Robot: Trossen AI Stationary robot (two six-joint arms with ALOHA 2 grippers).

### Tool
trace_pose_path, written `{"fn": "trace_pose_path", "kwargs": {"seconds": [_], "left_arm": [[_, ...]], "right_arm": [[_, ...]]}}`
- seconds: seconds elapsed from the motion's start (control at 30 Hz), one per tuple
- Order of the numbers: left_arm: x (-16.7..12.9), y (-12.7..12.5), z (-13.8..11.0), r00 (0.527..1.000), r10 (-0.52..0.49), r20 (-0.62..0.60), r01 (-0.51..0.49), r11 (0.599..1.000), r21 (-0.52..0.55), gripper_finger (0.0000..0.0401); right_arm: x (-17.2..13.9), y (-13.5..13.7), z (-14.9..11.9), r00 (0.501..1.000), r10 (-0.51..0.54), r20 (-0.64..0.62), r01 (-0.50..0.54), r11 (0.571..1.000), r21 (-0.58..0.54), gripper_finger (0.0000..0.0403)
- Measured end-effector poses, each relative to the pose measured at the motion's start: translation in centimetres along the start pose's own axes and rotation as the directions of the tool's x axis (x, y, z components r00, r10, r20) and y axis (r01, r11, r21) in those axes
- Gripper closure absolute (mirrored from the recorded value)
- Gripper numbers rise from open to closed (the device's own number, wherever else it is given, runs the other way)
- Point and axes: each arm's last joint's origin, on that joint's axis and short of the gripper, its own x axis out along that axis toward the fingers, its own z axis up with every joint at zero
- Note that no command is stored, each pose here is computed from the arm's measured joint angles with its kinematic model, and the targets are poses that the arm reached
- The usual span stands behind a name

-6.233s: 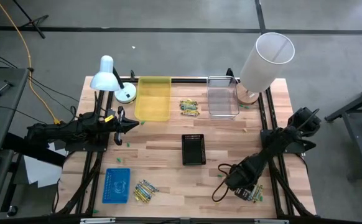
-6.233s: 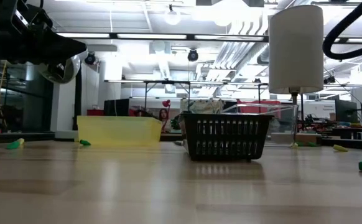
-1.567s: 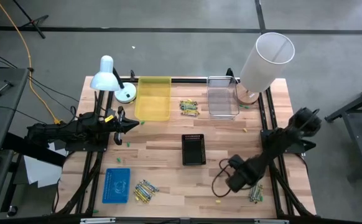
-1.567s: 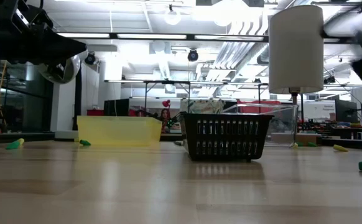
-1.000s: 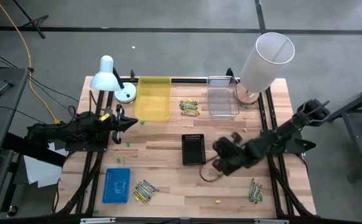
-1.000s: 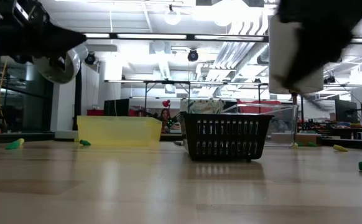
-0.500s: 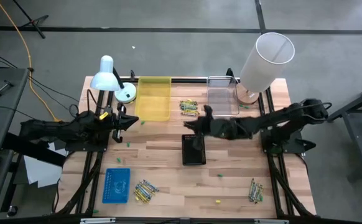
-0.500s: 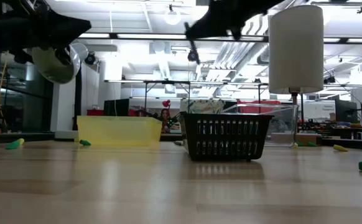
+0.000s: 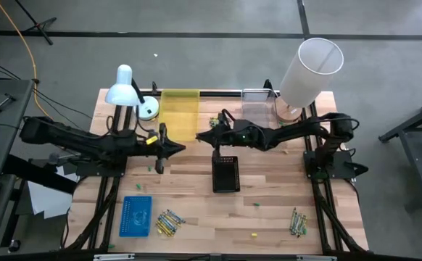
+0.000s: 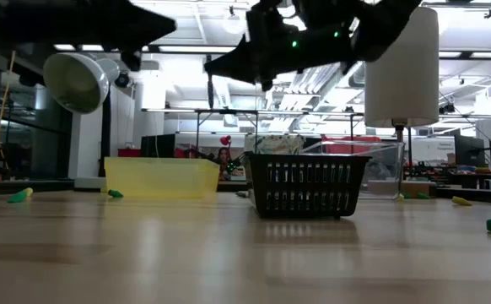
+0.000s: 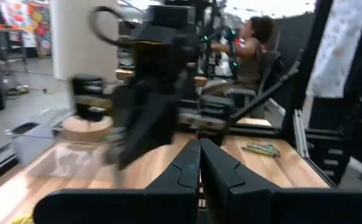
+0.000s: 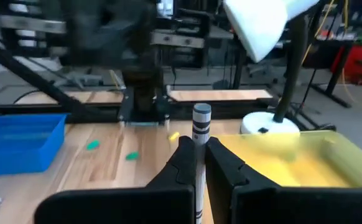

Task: Sort crayons
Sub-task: Put the gray crayon into the yellow transparent bin

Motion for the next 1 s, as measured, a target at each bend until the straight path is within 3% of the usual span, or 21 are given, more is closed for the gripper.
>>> {"fn": "trace_pose_path", "kwargs": {"seconds": [0.17,0.27,0.63,0.8,1.0], "left_arm": [[0.6,-0.8,1.0,0.999,-0.035,0.022,0.035,0.999,0.019,0.0398],[0.2,-1.3,2.1,0.996,-0.063,0.067,0.063,0.998,0.015,0.0398],[-2.5,-3.4,4.4,0.96,-0.202,0.192,0.185,0.977,0.101,0.0398],[-2.7,-3.9,4.1,0.96,-0.23,0.161,0.215,0.971,0.105,0.0398],[-2.8,-4.3,4.1,0.957,-0.244,0.154,0.231,0.968,0.101,0.0398]], "right_arm": [[0.8,-1.5,-0.3,0.994,-0.04,0.097,0.04,0.999,0.002,0.0402],[1.8,-2.9,-1.0,0.987,-0.119,0.11,0.113,0.992,0.06,0.0402],[8.2,-6.6,-6.3,0.965,-0.263,-0.002,0.26,0.953,0.158,0.0402],[9.6,-6.9,-7.0,0.955,-0.28,-0.098,0.292,0.944,0.155,0.04],[10.2,-7.0,-6.7,0.944,-0.273,-0.184,0.303,0.939,0.161,0.0366]]}}
